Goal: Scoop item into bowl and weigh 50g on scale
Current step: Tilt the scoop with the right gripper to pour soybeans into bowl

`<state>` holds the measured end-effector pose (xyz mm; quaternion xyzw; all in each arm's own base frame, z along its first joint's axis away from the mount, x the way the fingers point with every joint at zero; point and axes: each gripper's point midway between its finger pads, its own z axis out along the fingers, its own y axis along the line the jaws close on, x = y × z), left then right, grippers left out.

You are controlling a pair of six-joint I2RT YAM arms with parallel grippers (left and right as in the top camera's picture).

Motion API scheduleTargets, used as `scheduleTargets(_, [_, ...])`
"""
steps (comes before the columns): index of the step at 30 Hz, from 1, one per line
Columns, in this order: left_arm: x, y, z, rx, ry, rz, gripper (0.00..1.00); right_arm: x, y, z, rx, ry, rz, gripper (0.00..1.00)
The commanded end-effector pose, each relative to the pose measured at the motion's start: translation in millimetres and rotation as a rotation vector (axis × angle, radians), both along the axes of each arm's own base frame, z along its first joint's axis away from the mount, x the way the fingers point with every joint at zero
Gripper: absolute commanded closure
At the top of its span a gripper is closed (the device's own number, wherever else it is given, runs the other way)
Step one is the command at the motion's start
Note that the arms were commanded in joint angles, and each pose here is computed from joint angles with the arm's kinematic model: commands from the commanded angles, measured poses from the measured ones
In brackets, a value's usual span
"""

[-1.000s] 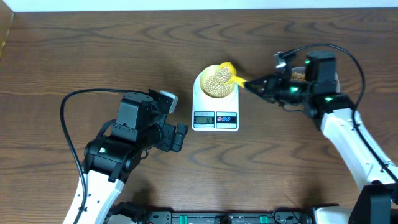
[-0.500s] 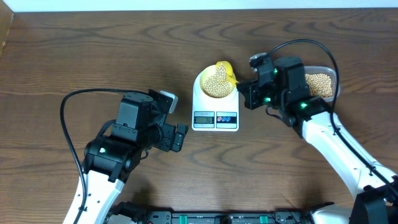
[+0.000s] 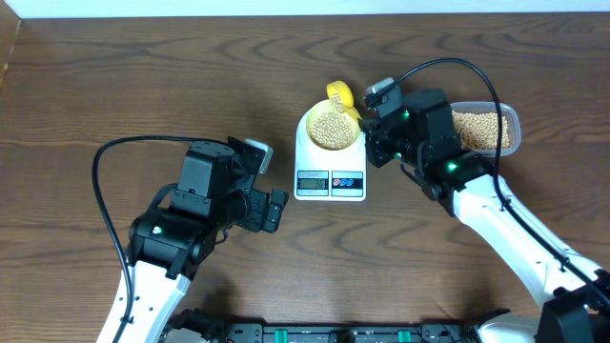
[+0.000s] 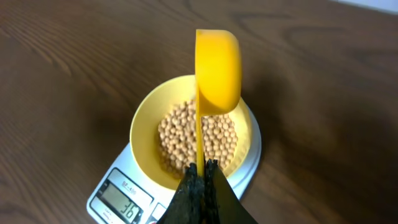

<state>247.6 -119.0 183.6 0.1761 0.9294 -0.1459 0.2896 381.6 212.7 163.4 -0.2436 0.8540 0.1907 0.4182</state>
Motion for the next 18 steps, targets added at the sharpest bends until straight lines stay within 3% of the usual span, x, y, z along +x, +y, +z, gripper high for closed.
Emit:
scheduleTargets(1, [-0.1, 1.0, -1.8, 0.01, -0.001, 0.002, 0.06, -0.8, 4.4, -2.0, -0.037, -0.029, 0.033, 0.99])
scheduleTargets(18, [-0.1, 1.0, -1.8, 0.01, -0.001, 0.002, 0.07, -6.2, 5.8, -6.7, -0.038, -0.001, 0.047, 0.99])
